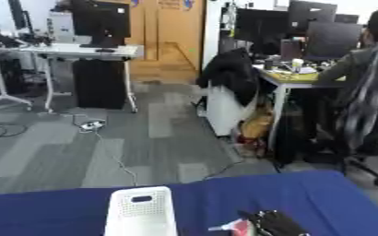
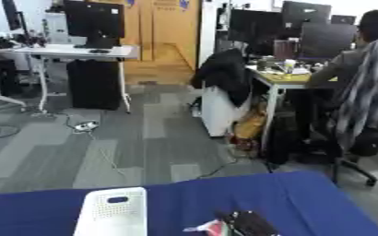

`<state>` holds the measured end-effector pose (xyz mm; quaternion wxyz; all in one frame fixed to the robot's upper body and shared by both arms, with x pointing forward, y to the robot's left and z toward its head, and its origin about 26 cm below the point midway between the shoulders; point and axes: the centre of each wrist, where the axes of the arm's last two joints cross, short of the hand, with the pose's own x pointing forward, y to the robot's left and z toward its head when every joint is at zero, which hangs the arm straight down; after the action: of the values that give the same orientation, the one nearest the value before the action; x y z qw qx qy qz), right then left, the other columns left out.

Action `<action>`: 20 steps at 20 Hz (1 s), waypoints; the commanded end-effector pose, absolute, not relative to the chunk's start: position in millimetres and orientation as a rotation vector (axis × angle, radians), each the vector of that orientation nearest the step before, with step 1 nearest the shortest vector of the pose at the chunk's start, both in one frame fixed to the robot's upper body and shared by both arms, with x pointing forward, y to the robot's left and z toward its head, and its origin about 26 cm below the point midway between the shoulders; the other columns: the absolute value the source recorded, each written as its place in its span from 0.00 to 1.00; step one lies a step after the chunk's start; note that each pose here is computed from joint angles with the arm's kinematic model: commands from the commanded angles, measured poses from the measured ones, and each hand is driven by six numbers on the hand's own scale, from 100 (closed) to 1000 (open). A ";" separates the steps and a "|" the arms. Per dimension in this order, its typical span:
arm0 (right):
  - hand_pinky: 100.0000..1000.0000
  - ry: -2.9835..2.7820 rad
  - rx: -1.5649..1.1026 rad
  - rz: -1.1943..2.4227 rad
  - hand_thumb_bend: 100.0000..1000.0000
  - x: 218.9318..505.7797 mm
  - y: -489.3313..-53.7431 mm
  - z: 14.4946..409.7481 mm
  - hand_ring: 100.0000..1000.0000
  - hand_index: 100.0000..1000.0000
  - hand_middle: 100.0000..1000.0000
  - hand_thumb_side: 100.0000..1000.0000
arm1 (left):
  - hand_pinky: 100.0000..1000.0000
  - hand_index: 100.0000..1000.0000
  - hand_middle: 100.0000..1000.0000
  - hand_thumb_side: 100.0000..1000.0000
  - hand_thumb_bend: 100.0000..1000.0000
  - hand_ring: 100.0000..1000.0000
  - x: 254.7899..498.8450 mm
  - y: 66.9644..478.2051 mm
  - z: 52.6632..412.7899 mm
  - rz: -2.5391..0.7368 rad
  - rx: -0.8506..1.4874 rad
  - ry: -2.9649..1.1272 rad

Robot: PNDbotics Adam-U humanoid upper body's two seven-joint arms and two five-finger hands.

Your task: Pick up objects on the table and place them in the box.

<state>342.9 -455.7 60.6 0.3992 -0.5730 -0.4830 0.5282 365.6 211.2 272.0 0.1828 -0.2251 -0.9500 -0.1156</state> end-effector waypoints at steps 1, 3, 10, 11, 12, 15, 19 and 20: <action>0.00 -1.279 -1.542 1.331 0.14 340.9 -464.8 70.9 0.00 1.00 0.00 0.62 | 0.51 0.83 0.76 0.99 0.09 0.56 362.2 210.8 282.3 -0.352 -0.649 -2.712; 0.00 -1.285 -1.545 1.333 0.18 339.4 -467.8 70.6 0.00 1.00 0.00 0.58 | 0.51 0.83 0.76 0.99 0.09 0.56 362.2 210.6 282.0 -0.355 -0.650 -2.711; 0.00 -1.331 -1.526 1.296 0.19 340.6 -478.4 97.1 0.00 1.00 0.00 0.51 | 0.51 0.83 0.76 0.99 0.09 0.56 362.9 212.2 279.8 -0.368 -0.645 -2.703; 0.00 -1.352 -1.530 1.280 0.19 341.7 -479.6 105.2 0.00 1.00 0.00 0.50 | 0.51 0.83 0.76 0.99 0.09 0.56 363.0 213.1 279.2 -0.370 -0.640 -2.701; 0.00 -1.368 -1.529 1.268 0.11 342.3 -480.7 111.7 0.00 1.00 0.00 0.53 | 0.51 0.83 0.76 0.99 0.09 0.56 363.2 214.0 278.8 -0.371 -0.636 -2.701; 0.00 -1.422 -1.551 1.235 0.18 344.5 -484.1 138.0 0.00 1.00 0.00 0.49 | 0.51 0.83 0.76 0.99 0.09 0.56 363.6 217.9 277.5 -0.375 -0.616 -2.700; 0.00 -1.508 -1.564 1.209 0.18 344.6 -481.6 167.8 0.00 1.00 0.00 0.48 | 0.51 0.83 0.76 0.99 0.09 0.56 364.1 223.4 275.8 -0.375 -0.588 -2.700; 0.00 -1.534 -1.558 1.198 0.17 344.1 -479.5 172.8 0.00 1.00 0.00 0.47 | 0.51 0.83 0.76 0.99 0.09 0.56 364.1 224.2 275.5 -0.375 -0.584 -2.701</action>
<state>345.2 -473.0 143.1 0.3437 -0.5778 -0.5777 0.4629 366.1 219.5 266.5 0.1890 -0.2142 -0.9501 -0.1255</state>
